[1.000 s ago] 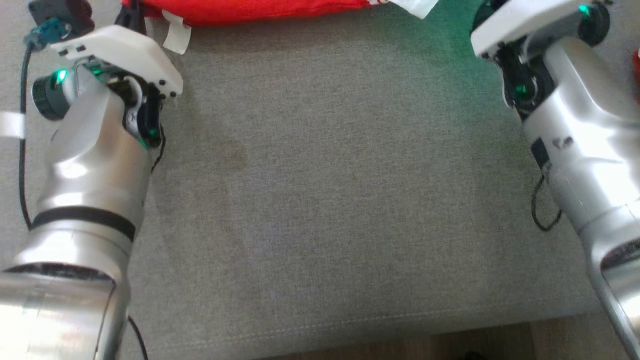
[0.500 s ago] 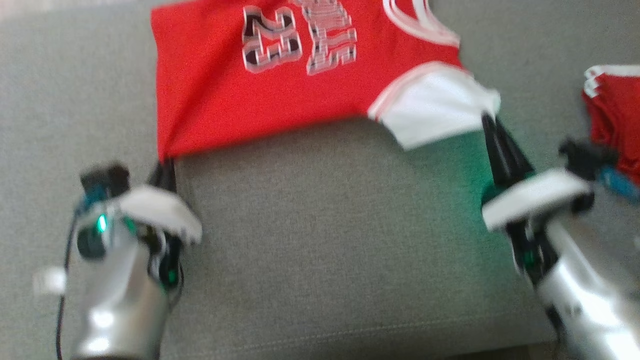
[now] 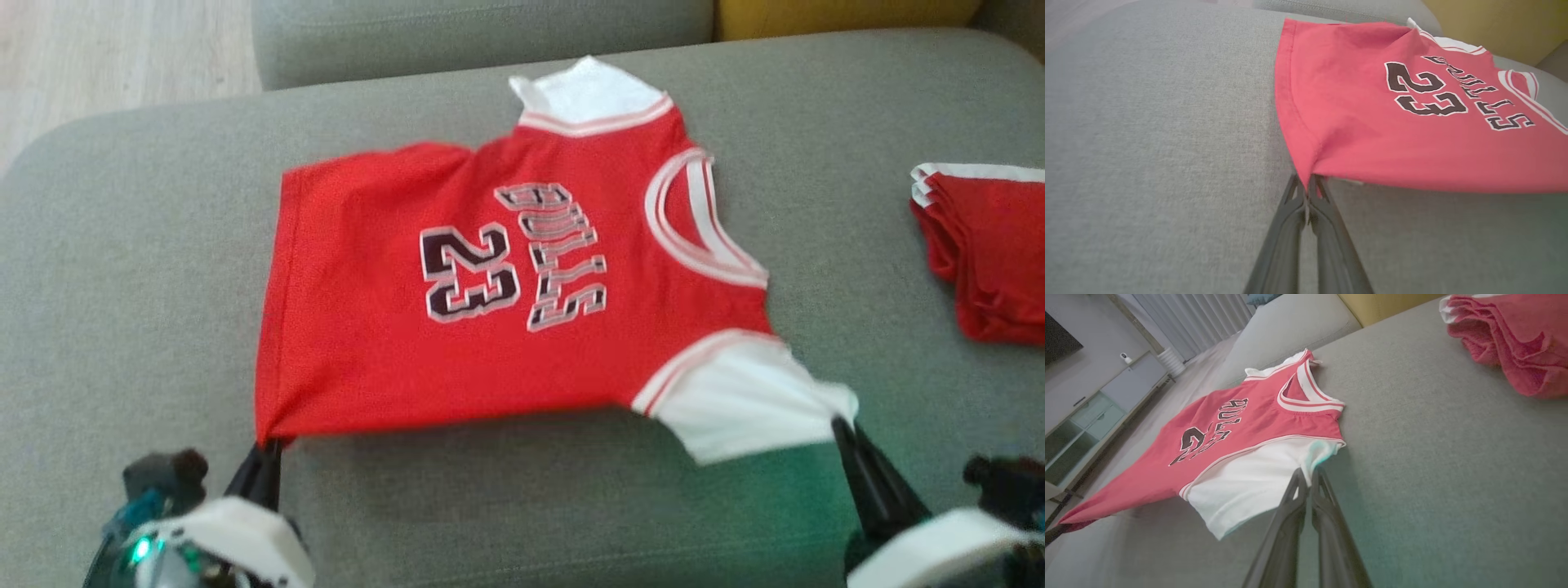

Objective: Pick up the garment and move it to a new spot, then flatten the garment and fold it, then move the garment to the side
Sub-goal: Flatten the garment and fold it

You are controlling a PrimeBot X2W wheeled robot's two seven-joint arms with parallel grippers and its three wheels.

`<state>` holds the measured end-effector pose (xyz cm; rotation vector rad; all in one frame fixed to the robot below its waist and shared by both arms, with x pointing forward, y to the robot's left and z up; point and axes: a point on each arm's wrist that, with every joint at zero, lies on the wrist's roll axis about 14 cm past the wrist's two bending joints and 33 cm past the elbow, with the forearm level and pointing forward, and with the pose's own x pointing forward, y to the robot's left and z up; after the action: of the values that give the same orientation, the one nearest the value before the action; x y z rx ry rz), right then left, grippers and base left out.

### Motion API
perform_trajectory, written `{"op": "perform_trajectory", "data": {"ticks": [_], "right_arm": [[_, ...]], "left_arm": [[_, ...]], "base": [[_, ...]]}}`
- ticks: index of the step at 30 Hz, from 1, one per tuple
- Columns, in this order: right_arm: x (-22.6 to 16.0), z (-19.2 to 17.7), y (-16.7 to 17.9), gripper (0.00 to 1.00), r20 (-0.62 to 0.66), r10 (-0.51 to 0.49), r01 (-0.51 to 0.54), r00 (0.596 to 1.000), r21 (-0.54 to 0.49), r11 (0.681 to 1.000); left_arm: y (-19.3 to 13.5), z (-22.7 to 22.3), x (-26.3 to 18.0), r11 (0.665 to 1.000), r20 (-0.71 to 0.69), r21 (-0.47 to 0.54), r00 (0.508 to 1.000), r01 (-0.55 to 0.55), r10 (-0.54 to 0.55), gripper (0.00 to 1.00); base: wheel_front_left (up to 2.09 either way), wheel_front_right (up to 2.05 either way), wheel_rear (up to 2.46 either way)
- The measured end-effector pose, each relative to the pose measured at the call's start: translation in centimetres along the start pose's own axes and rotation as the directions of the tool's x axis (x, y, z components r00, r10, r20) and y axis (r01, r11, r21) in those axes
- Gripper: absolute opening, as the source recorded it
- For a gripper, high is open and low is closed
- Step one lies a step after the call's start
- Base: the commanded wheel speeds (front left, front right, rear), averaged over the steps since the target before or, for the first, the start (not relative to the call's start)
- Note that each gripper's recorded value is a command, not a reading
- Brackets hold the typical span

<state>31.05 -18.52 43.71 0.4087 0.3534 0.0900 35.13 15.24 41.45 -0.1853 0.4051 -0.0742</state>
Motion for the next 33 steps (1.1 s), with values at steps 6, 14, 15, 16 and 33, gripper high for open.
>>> {"op": "perform_trajectory", "data": {"ticks": [6,14,15,16,33], "right_arm": [[-3.1,0.1,0.3,0.0,-0.06,-0.054,0.053,0.997,-0.013,0.998],[-1.3,1.4,0.9,0.0,-0.079,-0.039,0.035,0.996,-0.053,0.998],[-0.5,1.7,1.0,0.0,-0.078,-0.029,0.024,0.997,-0.062,0.998],[0.2,2.0,1.0,0.0,-0.087,-0.022,0.014,0.996,-0.081,0.997],[13.1,2.6,0.7,0.0,-0.196,0.054,-0.088,0.979,-0.165,0.982]], "left_arm": [[-0.1,0.7,-3.4,1.0,-0.046,0.02,0.999,-0.007,0.008,0.0],[-0.5,0.0,-2.9,1.0,-0.161,-0.003,0.987,0.031,-0.031,0.0],[-0.5,-0.1,-2.4,0.999,-0.183,-0.006,0.982,0.037,-0.038,0.0],[-0.5,-0.2,-1.9,0.999,-0.202,-0.009,0.978,0.044,-0.045,0.0],[0.3,-0.6,7.1,0.993,-0.426,-0.034,0.898,0.11,-0.114,0.0]], "base": [[0.0,0.0,0.0],[0.0,0.0,0.0],[0.0,0.0,0.0],[0.0,0.0,0.0],[0.0,0.0,0.0]]}}
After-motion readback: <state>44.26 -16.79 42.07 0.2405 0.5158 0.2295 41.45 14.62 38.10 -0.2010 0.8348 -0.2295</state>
